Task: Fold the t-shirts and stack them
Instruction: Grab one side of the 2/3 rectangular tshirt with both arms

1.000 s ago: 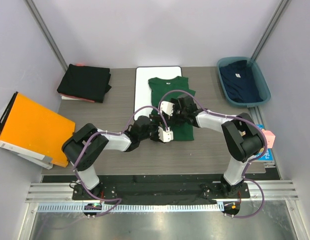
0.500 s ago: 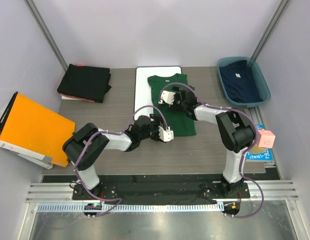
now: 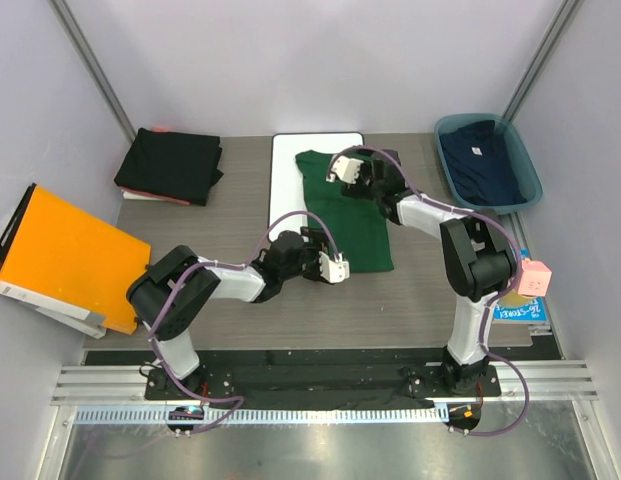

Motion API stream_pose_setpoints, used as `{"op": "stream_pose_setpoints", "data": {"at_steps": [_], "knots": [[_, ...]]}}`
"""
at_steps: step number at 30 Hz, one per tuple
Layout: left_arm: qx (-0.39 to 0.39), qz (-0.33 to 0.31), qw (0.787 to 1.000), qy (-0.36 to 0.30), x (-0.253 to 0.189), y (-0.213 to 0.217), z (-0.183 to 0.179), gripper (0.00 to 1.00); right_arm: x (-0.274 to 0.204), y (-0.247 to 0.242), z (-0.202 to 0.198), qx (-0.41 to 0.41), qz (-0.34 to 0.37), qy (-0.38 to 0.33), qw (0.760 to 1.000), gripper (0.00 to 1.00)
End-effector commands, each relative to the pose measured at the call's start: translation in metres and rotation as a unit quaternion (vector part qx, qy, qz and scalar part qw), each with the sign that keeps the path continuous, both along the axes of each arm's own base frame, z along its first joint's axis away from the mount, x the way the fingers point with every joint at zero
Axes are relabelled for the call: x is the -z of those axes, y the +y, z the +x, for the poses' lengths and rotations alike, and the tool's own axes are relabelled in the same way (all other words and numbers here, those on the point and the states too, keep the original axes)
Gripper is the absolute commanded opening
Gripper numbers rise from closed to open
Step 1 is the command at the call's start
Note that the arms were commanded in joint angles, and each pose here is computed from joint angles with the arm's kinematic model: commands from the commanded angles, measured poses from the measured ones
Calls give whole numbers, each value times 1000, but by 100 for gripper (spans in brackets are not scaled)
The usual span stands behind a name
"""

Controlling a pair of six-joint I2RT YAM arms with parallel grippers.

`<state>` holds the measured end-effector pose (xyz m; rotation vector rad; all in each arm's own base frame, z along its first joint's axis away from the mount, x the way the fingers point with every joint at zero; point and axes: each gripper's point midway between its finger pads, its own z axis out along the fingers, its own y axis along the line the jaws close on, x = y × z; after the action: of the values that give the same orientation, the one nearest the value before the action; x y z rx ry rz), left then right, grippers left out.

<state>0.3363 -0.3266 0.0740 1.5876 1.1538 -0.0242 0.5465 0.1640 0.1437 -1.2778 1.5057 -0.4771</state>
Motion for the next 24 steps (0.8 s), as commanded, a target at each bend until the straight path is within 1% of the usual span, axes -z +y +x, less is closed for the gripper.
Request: {"op": "stream_pose_setpoints", "data": {"at_steps": [1,2,3,4,5,7,8,11,15,16,17,20,24], "knots": [[-12,-20,999,-44,-31,4,4,87,-33,-8,-34,-52,16,40,998,89],[-5,-12,999,-45,-29,6,0,88,-5,-6,-64,-89,8,92,992,89],[7,-13,999,-49,-32,6,-5,89,5,-10,-82,-103,-2,114,988,90],[13,-8,999,-44,-26,10,-11,90,-8,-13,-98,-121,-11,103,987,90],[17,-2,999,-39,-23,12,-15,90,22,-15,-131,-145,-14,162,976,91],[26,-1,999,-35,-24,13,-21,90,28,-21,-155,-153,-13,180,971,91],[32,6,999,-25,-20,13,-25,90,37,-26,-177,-162,-19,203,965,89],[50,8,999,-9,-17,9,-33,89,49,-30,-211,-186,-26,223,957,85],[77,9,997,5,-13,-1,-45,88,59,-30,-239,-210,-27,235,949,82],[87,10,996,13,-11,-4,-50,88,62,-30,-245,-214,-28,243,946,82],[109,17,993,36,-4,-6,-60,87,69,-31,-253,-218,-30,252,942,82],[136,23,989,53,2,-13,-74,86,79,-32,-268,-229,-38,262,937,82],[143,28,988,59,8,-20,-76,86,88,-35,-271,-227,-43,261,937,81]]}}
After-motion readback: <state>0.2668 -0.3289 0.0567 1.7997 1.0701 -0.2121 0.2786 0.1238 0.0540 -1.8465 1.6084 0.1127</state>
